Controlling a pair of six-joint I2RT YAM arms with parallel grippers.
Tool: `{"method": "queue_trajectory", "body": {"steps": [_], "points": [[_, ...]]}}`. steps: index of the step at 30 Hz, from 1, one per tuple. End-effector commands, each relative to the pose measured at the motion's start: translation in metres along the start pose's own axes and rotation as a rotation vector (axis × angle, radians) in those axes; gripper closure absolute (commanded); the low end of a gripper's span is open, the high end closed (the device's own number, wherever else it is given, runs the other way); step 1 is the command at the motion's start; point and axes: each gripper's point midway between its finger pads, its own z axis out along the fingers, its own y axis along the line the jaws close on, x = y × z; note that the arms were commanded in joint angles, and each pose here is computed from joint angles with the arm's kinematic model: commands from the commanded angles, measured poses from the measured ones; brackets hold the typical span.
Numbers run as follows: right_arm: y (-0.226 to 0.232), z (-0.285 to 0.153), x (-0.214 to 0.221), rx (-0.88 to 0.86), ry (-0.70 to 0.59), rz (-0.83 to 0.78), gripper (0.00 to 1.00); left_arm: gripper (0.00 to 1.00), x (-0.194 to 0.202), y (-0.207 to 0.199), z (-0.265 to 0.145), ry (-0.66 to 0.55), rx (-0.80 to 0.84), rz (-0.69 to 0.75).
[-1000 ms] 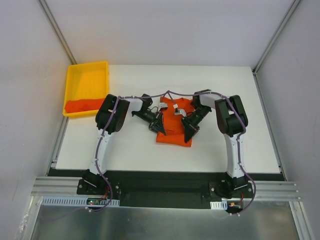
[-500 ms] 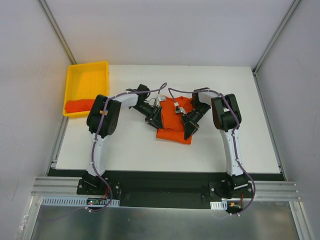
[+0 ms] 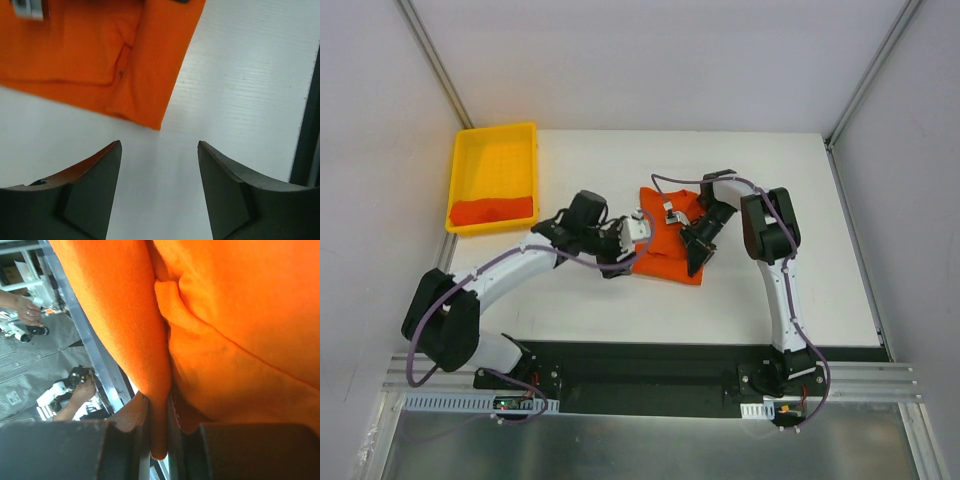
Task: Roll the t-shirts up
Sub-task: Roll the T-shirt to the center of the board.
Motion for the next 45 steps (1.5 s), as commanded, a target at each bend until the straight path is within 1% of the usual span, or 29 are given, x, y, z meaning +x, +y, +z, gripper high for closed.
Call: {"method": "queue_trajectory", "body": {"steps": [1, 2, 4, 7, 9, 14, 18, 24, 26, 28, 29, 30, 31, 32, 33, 34, 35, 36, 37, 38, 39, 40, 41, 42, 43, 44, 45], "points": [[0.011, -0.005, 0.024, 0.003, 0.16, 0.03, 0.9, 0.38, -0.032, 0.025, 0.022, -0.058, -0.215, 0.494], [0.011, -0.004, 0.024, 0.003, 0.162, 0.035, 0.89, 0.38, -0.041, 0.025, 0.027, -0.09, -0.226, 0.529], [0.01, -0.004, 0.024, 0.002, 0.162, 0.04, 0.9, 0.38, -0.043, 0.019, 0.039, -0.1, -0.19, 0.567], [0.009, -0.004, 0.023, 0.004, 0.166, 0.051, 0.9, 0.38, -0.042, 0.002, 0.058, -0.11, -0.118, 0.625], [0.009, -0.004, 0.023, 0.0, 0.17, 0.058, 0.9, 0.4, -0.038, -0.011, 0.07, -0.111, -0.06, 0.638], [0.009, -0.005, 0.021, -0.021, 0.175, 0.073, 0.9, 0.46, -0.017, -0.024, 0.092, -0.068, 0.023, 0.69], [0.009, -0.006, 0.02, -0.025, 0.163, 0.079, 0.9, 0.49, 0.004, -0.015, 0.106, 0.012, 0.021, 0.723], [0.009, -0.007, 0.02, -0.028, 0.158, 0.077, 0.9, 0.6, 0.029, 0.005, 0.117, 0.133, -0.012, 0.754], [0.01, -0.006, 0.02, -0.031, 0.156, 0.078, 0.9, 0.72, 0.04, 0.003, 0.117, 0.181, 0.025, 0.73], [0.011, -0.01, 0.018, -0.031, 0.135, 0.058, 0.78, 0.8, 0.037, -0.003, 0.116, 0.173, 0.07, 0.687], [0.013, -0.016, 0.016, -0.045, 0.089, 0.055, 0.7, 0.86, 0.041, -0.007, 0.113, 0.189, 0.101, 0.656], [0.017, -0.021, 0.014, -0.05, 0.05, 0.05, 0.43, 0.88, 0.034, -0.01, 0.112, 0.176, 0.116, 0.625], [0.023, -0.035, 0.009, -0.028, -0.013, 0.02, 0.25, 0.9, 0.031, -0.013, 0.11, 0.162, 0.138, 0.59], [0.026, -0.055, 0.005, -0.027, -0.107, 0.013, 0.04, 0.93, 0.035, -0.018, 0.107, 0.174, 0.171, 0.543], [0.031, -0.071, 0.001, -0.009, -0.164, -0.03, 0.04, 0.94, 0.026, -0.018, 0.105, 0.16, 0.177, 0.494], [0.047, -0.092, 0.002, 0.028, -0.224, -0.08, 0.04, 0.94, 0.024, -0.02, 0.104, 0.158, 0.196, 0.456], [0.046, -0.115, 0.009, 0.07, -0.29, -0.124, 0.04, 0.95, 0.024, -0.027, 0.1, 0.148, 0.242, 0.396], [0.043, -0.128, 0.011, 0.118, -0.344, -0.151, 0.04, 0.95, 0.013, -0.026, 0.098, 0.129, 0.25, 0.337], [0.057, -0.159, 0.016, 0.214, -0.451, -0.199, 0.04, 0.95, 0.013, -0.03, 0.097, 0.129, 0.293, 0.295], [0.057, -0.176, 0.02, 0.273, -0.515, -0.199, 0.04, 0.95, 0.009, -0.032, 0.096, 0.118, 0.314, 0.244], [0.053, -0.199, 0.016, 0.388, -0.591, -0.228, 0.04, 0.96, 0.0, -0.032, 0.093, 0.106, 0.33, 0.218], [0.047, -0.207, 0.026, 0.461, -0.628, -0.191, 0.04, 0.96, -0.001, -0.032, 0.094, 0.103, 0.352, 0.184], [0.071, -0.235, 0.039, 0.699, -0.666, -0.248, 0.04, 0.96, -0.006, -0.034, 0.092, 0.083, 0.381, 0.132], [0.073, -0.277, 0.022, 0.918, -0.792, -0.346, 0.04, 0.96, -0.015, -0.031, 0.09, 0.073, 0.39, 0.107], [0.055, -0.256, 0.035, 0.969, -0.799, -0.335, 0.04, 0.96, -0.015, -0.031, 0.092, 0.072, 0.408, 0.071], [0.102, -0.275, 0.04, 1.136, -0.895, -0.497, 0.04, 0.96, -0.019, -0.032, 0.091, 0.063, 0.425, 0.024], [0.115, -0.3, 0.026, 1.238, -1.052, -0.577, 0.04, 0.96, -0.031, -0.028, 0.089, 0.024, 0.443, 0.002]]}}
